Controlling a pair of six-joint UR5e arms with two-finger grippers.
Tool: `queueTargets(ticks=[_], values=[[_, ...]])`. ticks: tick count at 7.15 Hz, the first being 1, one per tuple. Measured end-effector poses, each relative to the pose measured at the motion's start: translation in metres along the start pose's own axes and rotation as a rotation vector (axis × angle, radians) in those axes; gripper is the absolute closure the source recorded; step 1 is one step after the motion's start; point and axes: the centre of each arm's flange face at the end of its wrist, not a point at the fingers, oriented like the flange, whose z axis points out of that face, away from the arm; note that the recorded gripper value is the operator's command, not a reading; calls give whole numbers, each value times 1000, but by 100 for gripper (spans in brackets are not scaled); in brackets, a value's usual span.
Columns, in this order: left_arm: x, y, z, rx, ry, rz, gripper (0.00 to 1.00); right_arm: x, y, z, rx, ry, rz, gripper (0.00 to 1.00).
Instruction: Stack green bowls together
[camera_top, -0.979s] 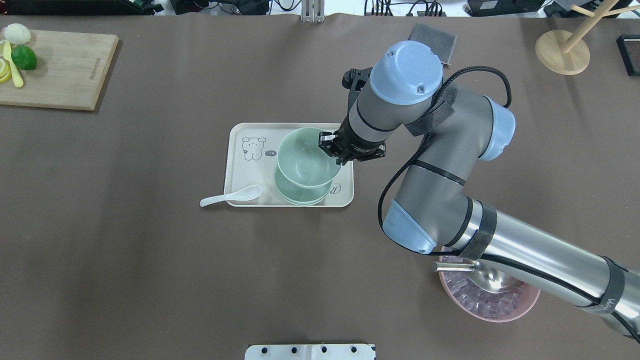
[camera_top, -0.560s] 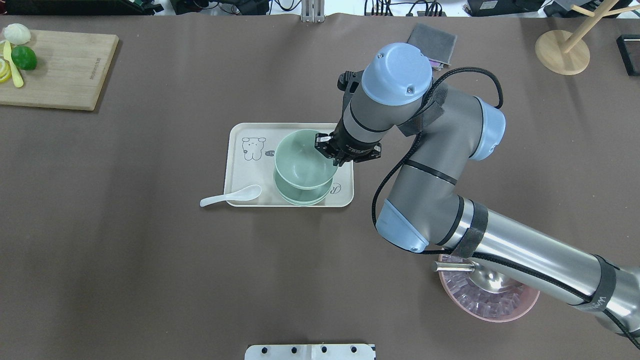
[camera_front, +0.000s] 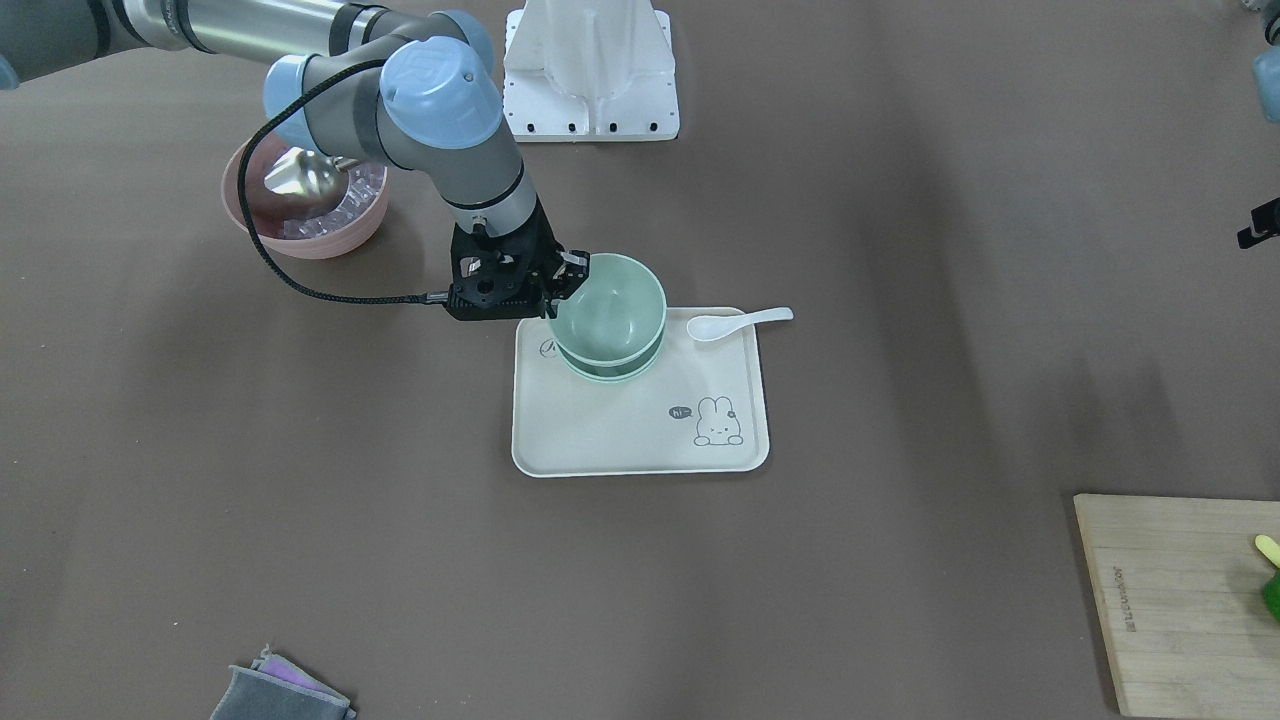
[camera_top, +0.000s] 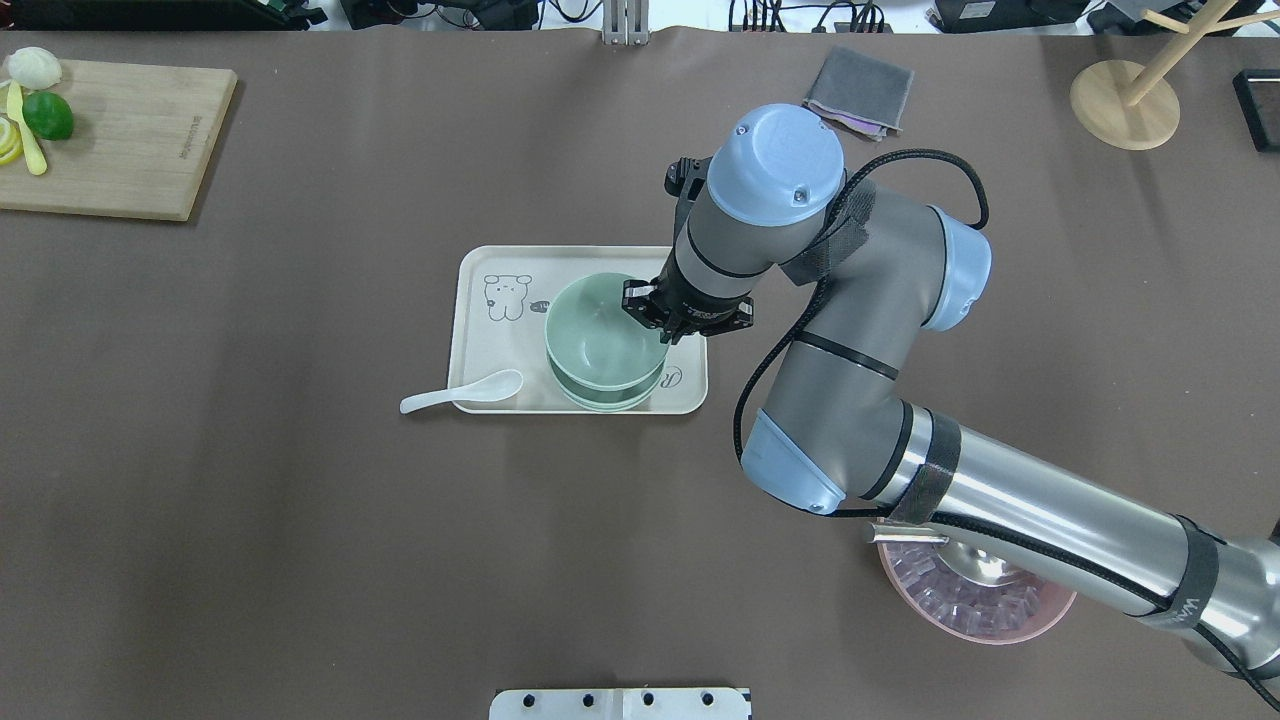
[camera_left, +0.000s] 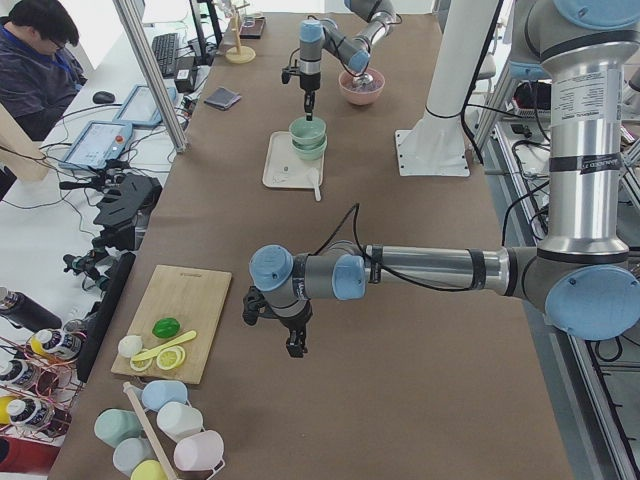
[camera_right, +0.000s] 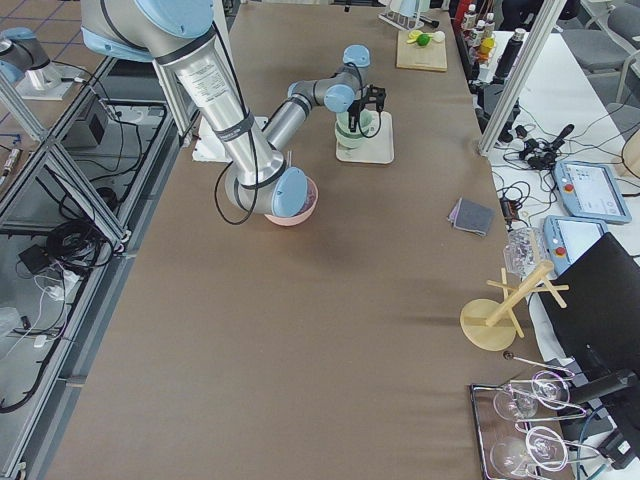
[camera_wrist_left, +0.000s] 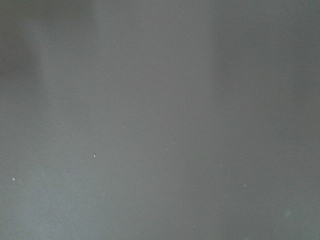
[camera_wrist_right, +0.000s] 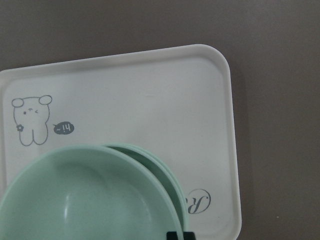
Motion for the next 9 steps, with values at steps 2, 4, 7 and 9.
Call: queueTargets(ticks=[2,4,7,9], values=[[0,0,0,0,0,1,2,0,2,7,-6,7,-2,100],[0,0,0,1,0,1,2,0,1,11,-8,14,-1,100],[1,0,0,1,0,1,2,-1,-2,19,-4,27,0,100],[1,0,-1,2,0,2,2,-4,-1,21,0,31,-2,100]])
